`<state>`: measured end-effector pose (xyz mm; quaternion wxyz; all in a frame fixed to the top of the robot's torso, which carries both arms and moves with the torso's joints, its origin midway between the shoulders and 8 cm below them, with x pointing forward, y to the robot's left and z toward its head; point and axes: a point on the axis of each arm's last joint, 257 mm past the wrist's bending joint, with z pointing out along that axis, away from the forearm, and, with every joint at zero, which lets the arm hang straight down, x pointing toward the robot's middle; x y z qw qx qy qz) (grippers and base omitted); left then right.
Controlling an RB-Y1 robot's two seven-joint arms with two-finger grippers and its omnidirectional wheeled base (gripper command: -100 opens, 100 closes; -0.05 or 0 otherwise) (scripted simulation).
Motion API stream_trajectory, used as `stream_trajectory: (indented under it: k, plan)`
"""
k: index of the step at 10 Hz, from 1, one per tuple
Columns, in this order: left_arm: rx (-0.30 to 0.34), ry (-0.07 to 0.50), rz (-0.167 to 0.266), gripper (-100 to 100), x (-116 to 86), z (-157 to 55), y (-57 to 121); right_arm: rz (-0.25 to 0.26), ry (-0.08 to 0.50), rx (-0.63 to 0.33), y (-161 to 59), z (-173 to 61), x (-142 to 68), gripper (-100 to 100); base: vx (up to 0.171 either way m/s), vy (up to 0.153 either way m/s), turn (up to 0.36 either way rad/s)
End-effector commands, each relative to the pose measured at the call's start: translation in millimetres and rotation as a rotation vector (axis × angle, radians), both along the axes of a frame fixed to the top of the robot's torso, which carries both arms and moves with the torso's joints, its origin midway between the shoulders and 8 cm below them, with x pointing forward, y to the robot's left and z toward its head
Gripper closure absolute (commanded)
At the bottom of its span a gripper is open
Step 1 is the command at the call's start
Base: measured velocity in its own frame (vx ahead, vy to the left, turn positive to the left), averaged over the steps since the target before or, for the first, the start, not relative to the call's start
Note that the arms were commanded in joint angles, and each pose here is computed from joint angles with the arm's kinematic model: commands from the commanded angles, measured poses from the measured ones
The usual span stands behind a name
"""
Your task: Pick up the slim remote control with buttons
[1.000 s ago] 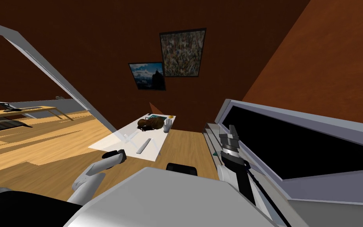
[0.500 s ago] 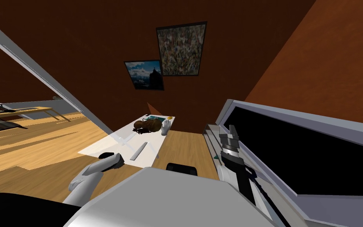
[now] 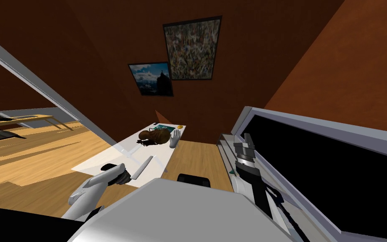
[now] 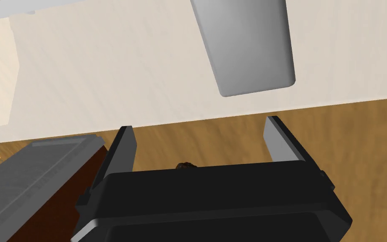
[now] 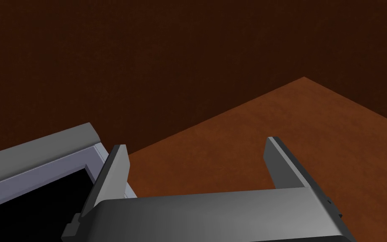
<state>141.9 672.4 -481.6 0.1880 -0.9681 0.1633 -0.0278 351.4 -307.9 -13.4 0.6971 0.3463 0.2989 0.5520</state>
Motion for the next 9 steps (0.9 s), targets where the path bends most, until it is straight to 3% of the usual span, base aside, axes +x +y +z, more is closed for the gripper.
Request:
stream_trajectory:
  k: [1,2,4,5,9]
  plan:
    - [-0.068,0.008,0.065,-100,-7.6,-6.8,-8.8,0.000,0.000,0.000,0.0,0.0,0.0,0,0.191,-0.008,0.018]
    - [-0.081,0.021,0.072,-100,-12.7,-10.0,-12.0,0.000,0.000,0.000,0.0,0.0,0.0,0,0.146,-0.015,0.005]
    - [-0.167,0.033,0.145,-100,-21.2,-16.5,-25.5,0.000,0.000,0.000,0.0,0.0,0.0,0,0.152,0.003,0.021]
    - [-0.173,0.039,0.150,-100,-24.5,-18.7,-26.9,0.000,0.000,0.000,0.0,0.0,0.0,0,0.127,0.028,0.005]
    - [-0.314,0.067,0.255,-100,-39.7,-33.6,-59.1,0.000,0.000,0.000,0.0,0.0,0.0,0,0.152,0.040,0.021]
